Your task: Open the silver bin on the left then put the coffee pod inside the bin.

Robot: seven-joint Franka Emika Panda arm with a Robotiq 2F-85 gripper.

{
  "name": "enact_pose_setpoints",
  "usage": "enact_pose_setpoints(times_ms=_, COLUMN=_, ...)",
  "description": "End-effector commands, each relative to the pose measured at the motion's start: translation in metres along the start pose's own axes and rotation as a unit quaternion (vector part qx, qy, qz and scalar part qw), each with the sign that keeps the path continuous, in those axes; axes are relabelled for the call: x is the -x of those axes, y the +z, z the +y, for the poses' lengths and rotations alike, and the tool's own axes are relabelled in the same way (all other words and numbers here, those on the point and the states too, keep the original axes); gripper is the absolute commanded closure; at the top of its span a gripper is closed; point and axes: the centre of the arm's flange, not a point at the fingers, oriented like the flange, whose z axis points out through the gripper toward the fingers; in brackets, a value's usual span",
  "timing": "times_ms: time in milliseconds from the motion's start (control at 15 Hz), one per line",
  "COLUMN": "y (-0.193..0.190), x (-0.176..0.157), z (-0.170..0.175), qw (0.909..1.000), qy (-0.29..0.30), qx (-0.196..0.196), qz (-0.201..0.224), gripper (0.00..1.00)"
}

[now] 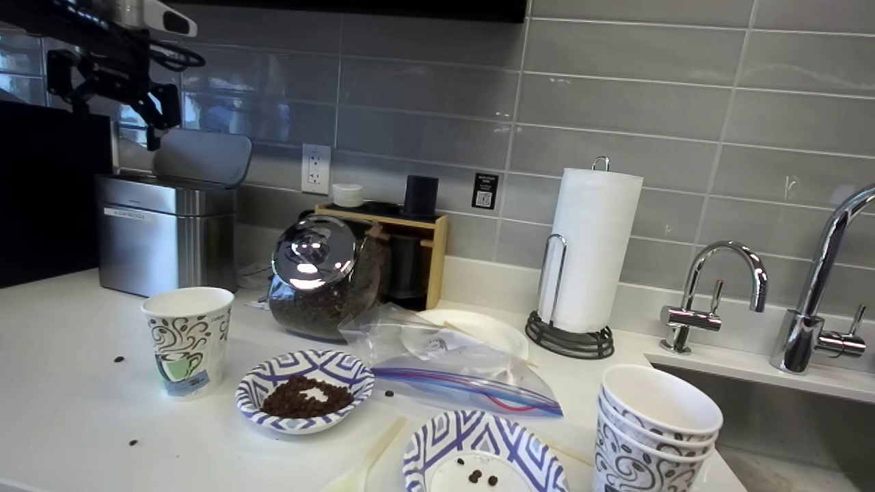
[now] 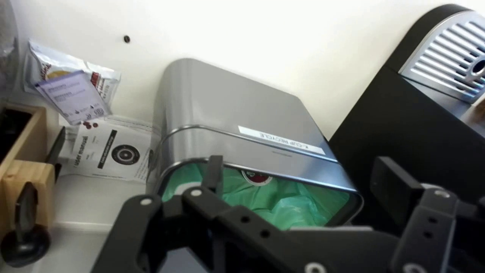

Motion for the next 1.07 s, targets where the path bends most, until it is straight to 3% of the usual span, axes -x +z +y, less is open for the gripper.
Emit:
enact_pose_setpoints(times_ms=0, y=-0.006, x=0.033, z=-0.008, qw=0.9985, qy=0.04, qx=0.028, qz=-0.026, gripper=0.0)
enact_pose_setpoints(times_ms=400, y=-0.039, x=0.069, z=0.012, qw=0.9921, qy=0.111, qx=0.048, qz=-0.031, gripper=0.0)
enact_pose_setpoints(times_ms=1000, y=-0.092, x=0.111, z=0.013, qw=0.9929, qy=0.099, qx=0.061, qz=0.026, gripper=0.0)
